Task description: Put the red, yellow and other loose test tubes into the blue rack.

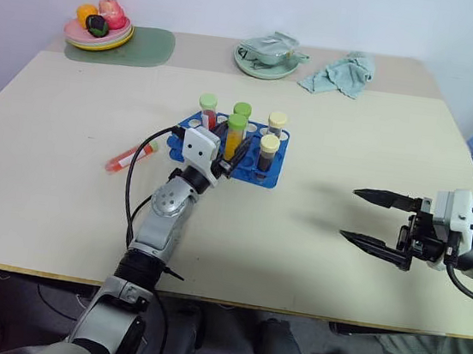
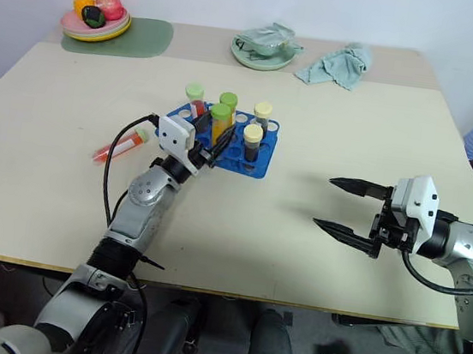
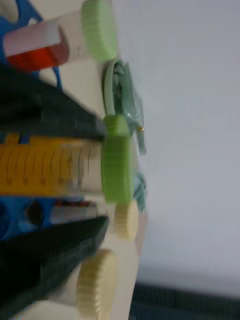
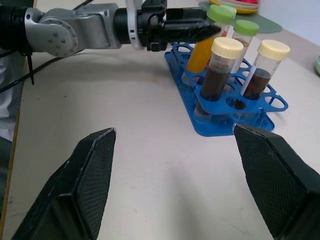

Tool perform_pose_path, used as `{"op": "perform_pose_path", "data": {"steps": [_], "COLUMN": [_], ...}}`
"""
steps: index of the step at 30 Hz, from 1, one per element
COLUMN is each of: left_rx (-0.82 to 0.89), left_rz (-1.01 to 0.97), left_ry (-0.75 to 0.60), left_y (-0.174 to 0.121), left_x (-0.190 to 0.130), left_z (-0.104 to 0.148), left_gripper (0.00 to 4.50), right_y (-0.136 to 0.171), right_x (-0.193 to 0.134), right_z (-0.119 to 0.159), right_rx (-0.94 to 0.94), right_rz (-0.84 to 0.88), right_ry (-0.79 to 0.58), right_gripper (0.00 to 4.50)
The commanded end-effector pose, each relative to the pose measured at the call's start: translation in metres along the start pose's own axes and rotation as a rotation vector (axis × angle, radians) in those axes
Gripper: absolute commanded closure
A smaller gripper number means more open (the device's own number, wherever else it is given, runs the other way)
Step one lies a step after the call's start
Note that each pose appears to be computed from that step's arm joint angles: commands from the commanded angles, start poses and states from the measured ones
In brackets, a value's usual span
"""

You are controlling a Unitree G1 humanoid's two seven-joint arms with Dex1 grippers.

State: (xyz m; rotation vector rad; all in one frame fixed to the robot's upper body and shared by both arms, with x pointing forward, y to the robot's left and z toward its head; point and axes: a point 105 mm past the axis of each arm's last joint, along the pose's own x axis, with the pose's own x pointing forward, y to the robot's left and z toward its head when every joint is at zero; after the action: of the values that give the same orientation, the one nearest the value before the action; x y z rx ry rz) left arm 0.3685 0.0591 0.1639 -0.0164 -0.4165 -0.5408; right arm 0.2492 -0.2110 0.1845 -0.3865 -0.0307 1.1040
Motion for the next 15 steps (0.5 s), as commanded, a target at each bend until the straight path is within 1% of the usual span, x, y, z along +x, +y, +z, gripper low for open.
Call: {"op": "perform_pose_path", "data": {"steps": [1, 3, 5, 7, 8, 10, 11, 13, 15], "left_rx": [0.039, -0.001, 0.004, 0.151, 0.179, 0.165, 0.199, 0.224, 0.207], "left_rz": [0.070, 0.084, 0.077, 0.085, 0.052, -0.021, -0.056, -0.058, -0.011], "left_ry": [-0.033, 0.013, 0.058, 0.144, 0.168, 0.143, 0.110, 0.133, 0.167], "left_y": [0.012, 0.015, 0.021, 0.033, 0.035, 0.031, 0.028, 0.034, 0.048], "left_x": [0.001, 0.001, -0.001, -0.008, -0.013, -0.020, -0.025, -0.032, -0.031], "left_z": [0.014, 0.013, 0.021, 0.032, 0.037, 0.050, 0.059, 0.064, 0.069], "left_gripper": [0.32, 0.32, 0.32, 0.32, 0.32, 0.32, 0.32, 0.32, 0.32], "right_y": [0.000, 0.000, 0.000, 0.000, 0.000, 0.000, 0.000, 0.000, -0.001], "right_x": [-0.002, -0.002, -0.001, 0.001, 0.002, 0.003, 0.005, 0.009, 0.013], "right_z": [0.011, 0.010, 0.009, 0.007, 0.006, 0.005, 0.004, 0.003, 0.004], "right_rx": [-0.043, -0.043, -0.041, -0.037, -0.035, -0.032, -0.031, -0.030, -0.032], "right_rz": [-0.007, -0.009, -0.009, -0.008, -0.007, -0.005, -0.003, 0.003, 0.008], "right_ry": [-0.026, -0.027, -0.029, -0.034, -0.037, -0.041, -0.044, -0.055, -0.065], "right_gripper": [0.67, 0.67, 0.67, 0.67, 0.67, 0.67, 0.67, 0.67, 0.67]}}
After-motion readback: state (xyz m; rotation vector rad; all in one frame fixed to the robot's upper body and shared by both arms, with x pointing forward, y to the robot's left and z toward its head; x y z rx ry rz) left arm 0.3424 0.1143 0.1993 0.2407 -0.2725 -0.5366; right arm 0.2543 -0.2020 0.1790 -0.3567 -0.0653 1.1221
